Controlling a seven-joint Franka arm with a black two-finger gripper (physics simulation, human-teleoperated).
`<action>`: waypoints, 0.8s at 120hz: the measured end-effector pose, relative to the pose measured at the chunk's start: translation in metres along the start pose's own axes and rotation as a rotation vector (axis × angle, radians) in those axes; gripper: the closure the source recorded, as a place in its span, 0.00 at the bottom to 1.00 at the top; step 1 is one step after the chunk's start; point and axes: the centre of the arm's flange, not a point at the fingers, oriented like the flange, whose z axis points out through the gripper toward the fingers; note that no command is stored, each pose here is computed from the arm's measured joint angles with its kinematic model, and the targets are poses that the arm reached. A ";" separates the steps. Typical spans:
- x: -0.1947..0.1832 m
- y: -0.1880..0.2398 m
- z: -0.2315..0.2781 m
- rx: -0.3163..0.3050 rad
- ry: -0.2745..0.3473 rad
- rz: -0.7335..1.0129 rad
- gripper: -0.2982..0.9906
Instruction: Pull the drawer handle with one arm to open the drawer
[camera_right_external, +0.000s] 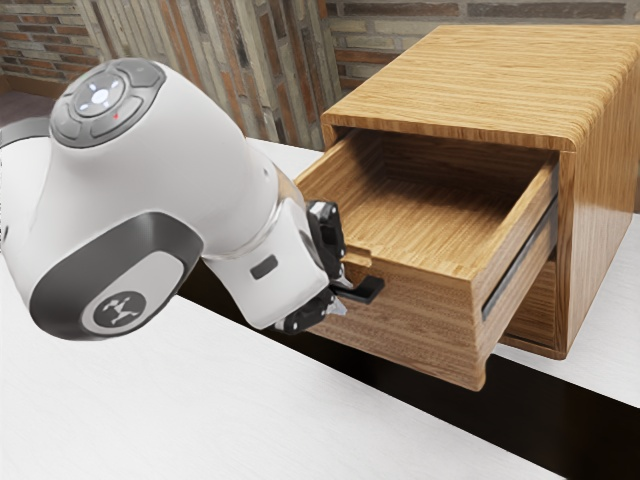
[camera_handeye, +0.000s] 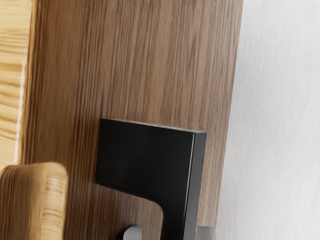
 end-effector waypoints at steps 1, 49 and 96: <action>0.001 0.001 0.000 0.000 0.000 0.001 0.84; 0.001 0.012 -0.011 -0.008 -0.018 -0.020 0.80; 0.020 0.013 -0.045 -0.014 0.004 -0.010 0.67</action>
